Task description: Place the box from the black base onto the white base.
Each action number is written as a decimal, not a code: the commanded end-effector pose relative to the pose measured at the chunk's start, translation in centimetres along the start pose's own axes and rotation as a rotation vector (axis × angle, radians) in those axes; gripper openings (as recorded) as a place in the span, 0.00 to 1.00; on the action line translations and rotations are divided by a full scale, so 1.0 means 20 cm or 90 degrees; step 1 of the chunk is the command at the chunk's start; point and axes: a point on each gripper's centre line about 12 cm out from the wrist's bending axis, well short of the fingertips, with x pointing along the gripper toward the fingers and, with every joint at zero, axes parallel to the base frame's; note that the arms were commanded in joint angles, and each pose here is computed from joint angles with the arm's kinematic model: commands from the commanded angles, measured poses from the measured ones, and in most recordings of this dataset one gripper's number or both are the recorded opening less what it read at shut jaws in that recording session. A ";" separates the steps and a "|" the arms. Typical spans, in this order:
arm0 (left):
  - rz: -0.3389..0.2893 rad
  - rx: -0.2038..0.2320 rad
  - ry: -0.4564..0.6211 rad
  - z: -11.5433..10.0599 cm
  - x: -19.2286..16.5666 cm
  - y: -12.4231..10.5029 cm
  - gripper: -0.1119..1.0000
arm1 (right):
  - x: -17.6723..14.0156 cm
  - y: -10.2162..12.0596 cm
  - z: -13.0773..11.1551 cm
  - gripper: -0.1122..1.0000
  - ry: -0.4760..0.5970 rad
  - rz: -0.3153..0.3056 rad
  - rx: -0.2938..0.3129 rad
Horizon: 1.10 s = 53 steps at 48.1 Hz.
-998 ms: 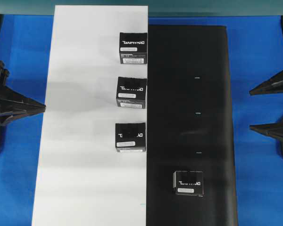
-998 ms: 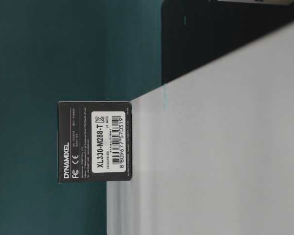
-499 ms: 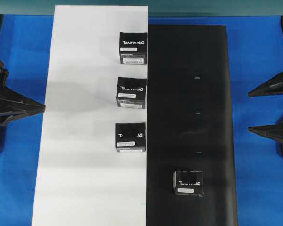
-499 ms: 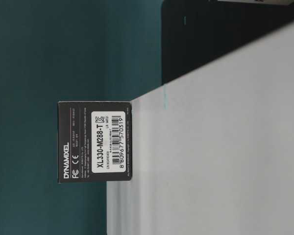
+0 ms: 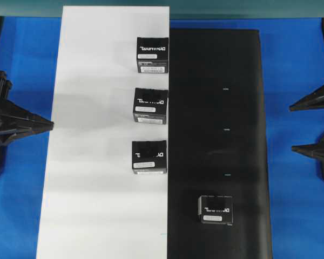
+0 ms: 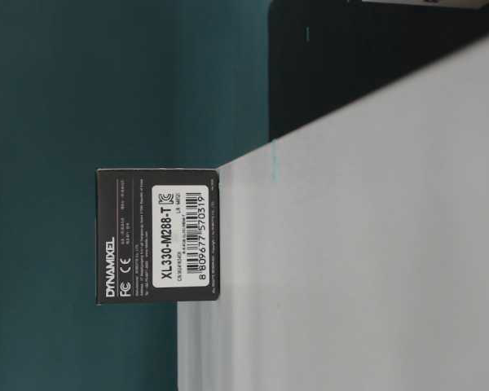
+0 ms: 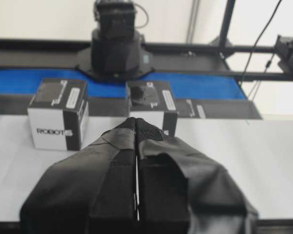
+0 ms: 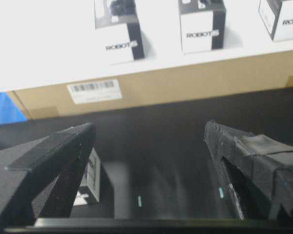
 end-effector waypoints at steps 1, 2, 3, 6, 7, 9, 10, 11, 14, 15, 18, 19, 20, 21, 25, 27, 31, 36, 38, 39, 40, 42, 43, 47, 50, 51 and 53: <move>-0.001 0.004 -0.010 0.04 0.01 0.00 0.06 | 0.00 0.01 0.01 0.99 -0.011 0.009 -0.001; -0.001 0.005 -0.010 0.04 0.01 0.00 0.06 | 0.00 0.01 0.01 0.99 -0.013 0.011 0.000; -0.001 0.006 -0.009 0.04 0.01 0.00 0.06 | 0.00 0.01 0.00 0.99 -0.014 0.012 0.000; -0.001 0.006 -0.009 0.04 0.01 0.00 0.06 | 0.00 0.01 0.01 0.99 -0.019 0.016 0.000; -0.001 0.006 -0.009 0.04 0.01 0.00 0.06 | 0.00 0.01 0.01 0.99 -0.020 0.015 0.000; -0.002 0.006 -0.009 0.04 0.01 0.00 0.06 | 0.00 0.01 0.00 0.99 -0.019 0.014 0.000; -0.001 0.007 -0.007 0.03 0.01 0.00 0.06 | 0.00 0.00 0.00 0.99 -0.020 0.012 0.001; -0.001 0.006 -0.006 0.03 0.01 0.00 0.06 | 0.00 0.00 0.00 0.99 -0.022 0.011 -0.001; -0.001 0.004 -0.001 0.02 0.02 0.00 0.06 | 0.00 0.00 0.00 0.99 -0.023 0.008 0.002; -0.001 0.004 -0.001 0.02 0.02 0.00 0.06 | 0.00 -0.01 0.00 0.99 -0.024 0.007 0.002; -0.001 0.004 0.001 0.02 0.02 0.00 0.06 | 0.00 -0.01 0.00 0.99 -0.025 0.004 0.003; -0.001 0.003 0.000 0.02 0.02 0.00 0.06 | -0.01 -0.02 0.00 0.99 -0.027 0.003 0.003; -0.002 0.002 -0.002 0.03 0.02 0.00 0.06 | -0.01 -0.02 -0.01 0.99 -0.027 0.003 0.003; -0.001 0.002 -0.006 0.03 0.02 0.00 0.06 | -0.01 -0.02 -0.01 0.99 -0.027 0.002 0.003; -0.006 0.002 -0.014 0.05 0.01 -0.01 0.06 | -0.02 -0.02 -0.01 0.99 -0.031 0.002 0.004; -0.006 0.002 -0.011 0.04 0.02 -0.01 0.06 | -0.02 -0.02 -0.01 0.99 -0.032 0.002 0.004; -0.005 0.001 -0.006 0.04 0.02 -0.01 0.06 | -0.02 -0.02 0.00 0.99 -0.040 0.007 0.004; -0.006 0.001 -0.007 0.04 0.02 -0.01 0.06 | -0.02 -0.01 0.00 0.99 -0.046 0.012 0.003; -0.006 0.001 -0.009 0.04 0.02 -0.01 0.06 | -0.02 -0.02 0.00 0.99 -0.043 0.010 0.003; -0.007 0.001 -0.011 0.05 0.01 -0.01 0.06 | -0.02 -0.02 -0.01 0.99 -0.041 0.010 0.004; -0.007 0.002 -0.011 0.05 0.01 -0.01 0.06 | -0.02 -0.02 -0.01 0.99 -0.041 0.009 0.003; -0.007 0.002 -0.013 0.05 0.01 -0.01 0.06 | -0.02 -0.02 -0.01 0.99 -0.040 0.009 0.003; -0.007 0.003 -0.013 0.05 0.01 -0.01 0.06 | -0.02 -0.02 -0.02 0.99 -0.037 0.008 0.002; -0.008 0.003 -0.018 0.06 0.00 -0.01 0.06 | -0.01 -0.02 -0.04 0.99 -0.030 0.006 0.000; -0.008 0.001 -0.019 0.06 0.00 -0.01 0.06 | 0.00 -0.03 -0.06 0.99 -0.026 0.005 0.001; -0.008 0.002 -0.020 0.06 0.00 -0.01 0.06 | 0.00 -0.03 -0.06 0.99 -0.026 0.005 0.001; -0.008 0.002 -0.021 0.06 0.00 -0.01 0.06 | 0.00 -0.03 -0.06 0.99 -0.024 0.005 0.000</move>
